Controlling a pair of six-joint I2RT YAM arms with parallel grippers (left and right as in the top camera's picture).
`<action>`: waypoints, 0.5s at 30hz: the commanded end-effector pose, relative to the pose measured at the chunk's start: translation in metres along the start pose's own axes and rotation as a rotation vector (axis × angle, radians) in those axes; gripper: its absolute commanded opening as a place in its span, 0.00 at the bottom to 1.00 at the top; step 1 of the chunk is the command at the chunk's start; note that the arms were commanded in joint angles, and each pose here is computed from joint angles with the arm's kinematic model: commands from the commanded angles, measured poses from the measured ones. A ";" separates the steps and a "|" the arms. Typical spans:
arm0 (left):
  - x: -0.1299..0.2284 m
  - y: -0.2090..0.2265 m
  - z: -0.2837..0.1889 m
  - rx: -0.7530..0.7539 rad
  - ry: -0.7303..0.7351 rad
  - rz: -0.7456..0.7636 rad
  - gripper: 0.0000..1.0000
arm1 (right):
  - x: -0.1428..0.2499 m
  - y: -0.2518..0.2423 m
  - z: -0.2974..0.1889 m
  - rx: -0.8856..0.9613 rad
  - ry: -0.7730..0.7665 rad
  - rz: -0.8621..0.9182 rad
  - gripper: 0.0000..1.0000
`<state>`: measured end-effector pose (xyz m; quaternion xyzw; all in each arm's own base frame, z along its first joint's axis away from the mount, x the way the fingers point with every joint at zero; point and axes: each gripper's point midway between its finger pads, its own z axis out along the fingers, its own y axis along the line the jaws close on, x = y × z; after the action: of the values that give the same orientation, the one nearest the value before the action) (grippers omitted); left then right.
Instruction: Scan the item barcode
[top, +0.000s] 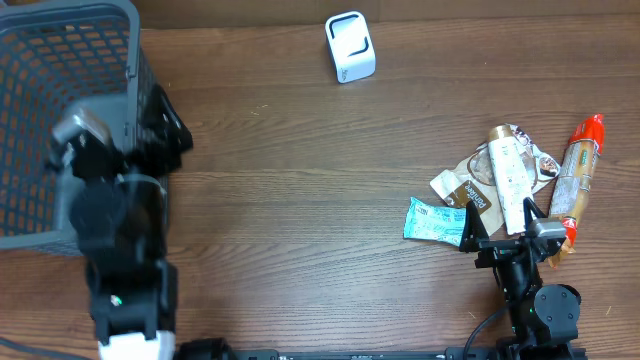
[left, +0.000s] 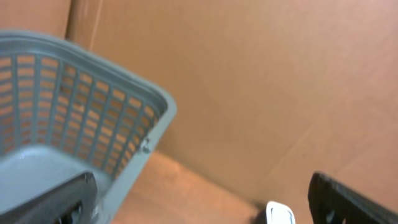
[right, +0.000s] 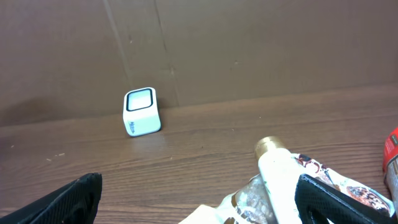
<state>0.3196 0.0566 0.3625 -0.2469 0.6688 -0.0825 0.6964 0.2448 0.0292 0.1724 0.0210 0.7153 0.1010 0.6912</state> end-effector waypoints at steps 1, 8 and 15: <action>0.022 0.009 -0.016 0.024 -0.028 -0.030 1.00 | 0.002 0.001 0.000 -0.010 -0.001 -0.001 1.00; 0.055 0.040 -0.049 -0.013 -0.141 -0.054 1.00 | 0.002 0.001 0.000 -0.010 -0.001 -0.001 1.00; 0.091 0.065 -0.069 -0.037 -0.166 -0.065 1.00 | 0.002 0.001 0.000 -0.010 -0.001 -0.001 1.00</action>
<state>0.2539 0.0451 0.2678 -0.2602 0.6109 -0.0927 0.7419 0.2448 0.0292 0.1724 0.0207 0.7153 0.1007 0.6912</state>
